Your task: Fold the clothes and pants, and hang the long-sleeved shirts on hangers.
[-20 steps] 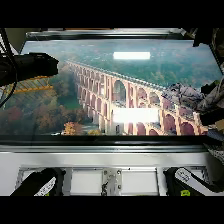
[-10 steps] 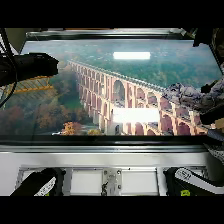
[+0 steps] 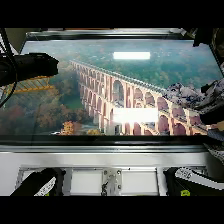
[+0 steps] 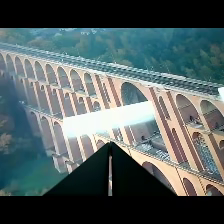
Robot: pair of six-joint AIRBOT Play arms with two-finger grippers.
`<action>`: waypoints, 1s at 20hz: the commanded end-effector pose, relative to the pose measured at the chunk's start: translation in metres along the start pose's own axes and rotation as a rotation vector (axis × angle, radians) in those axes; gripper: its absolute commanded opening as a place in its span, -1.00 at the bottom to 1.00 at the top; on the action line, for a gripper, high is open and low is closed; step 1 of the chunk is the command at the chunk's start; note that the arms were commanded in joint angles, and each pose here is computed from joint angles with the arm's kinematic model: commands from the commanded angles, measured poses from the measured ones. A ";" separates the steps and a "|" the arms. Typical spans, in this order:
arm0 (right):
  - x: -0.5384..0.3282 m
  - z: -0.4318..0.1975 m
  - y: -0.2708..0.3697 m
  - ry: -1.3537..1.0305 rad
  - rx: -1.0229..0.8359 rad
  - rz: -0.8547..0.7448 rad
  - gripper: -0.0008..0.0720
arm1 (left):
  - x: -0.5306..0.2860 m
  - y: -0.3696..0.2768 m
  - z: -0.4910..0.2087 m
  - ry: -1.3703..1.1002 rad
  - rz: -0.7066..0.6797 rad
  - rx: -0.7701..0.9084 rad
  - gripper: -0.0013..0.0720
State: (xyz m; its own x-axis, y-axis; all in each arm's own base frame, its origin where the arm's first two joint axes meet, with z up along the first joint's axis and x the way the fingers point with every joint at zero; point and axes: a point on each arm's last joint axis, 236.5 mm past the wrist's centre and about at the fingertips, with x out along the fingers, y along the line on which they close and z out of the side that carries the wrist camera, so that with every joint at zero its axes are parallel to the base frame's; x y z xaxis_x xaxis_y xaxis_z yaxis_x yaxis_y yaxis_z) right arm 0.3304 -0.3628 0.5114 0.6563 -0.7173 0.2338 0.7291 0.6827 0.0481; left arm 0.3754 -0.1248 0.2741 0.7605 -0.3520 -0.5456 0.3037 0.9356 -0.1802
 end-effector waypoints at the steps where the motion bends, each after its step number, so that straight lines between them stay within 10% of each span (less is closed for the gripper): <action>1: 0.001 0.011 -0.004 -0.046 -0.028 -0.010 -0.95 | 0.001 -0.002 0.000 0.001 -0.004 0.002 -0.93; 20: -0.013 0.031 -0.009 -0.081 -0.056 -0.028 -0.95 | 0.001 -0.006 -0.001 0.004 -0.013 0.009 -0.93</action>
State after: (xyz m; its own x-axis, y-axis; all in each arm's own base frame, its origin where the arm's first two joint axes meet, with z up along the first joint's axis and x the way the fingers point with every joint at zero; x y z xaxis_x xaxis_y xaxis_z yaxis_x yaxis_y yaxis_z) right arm 0.3181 -0.3585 0.5300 0.6330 -0.7163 0.2937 0.7462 0.6656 0.0149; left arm 0.3734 -0.1308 0.2741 0.7551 -0.3637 -0.5455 0.3173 0.9308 -0.1814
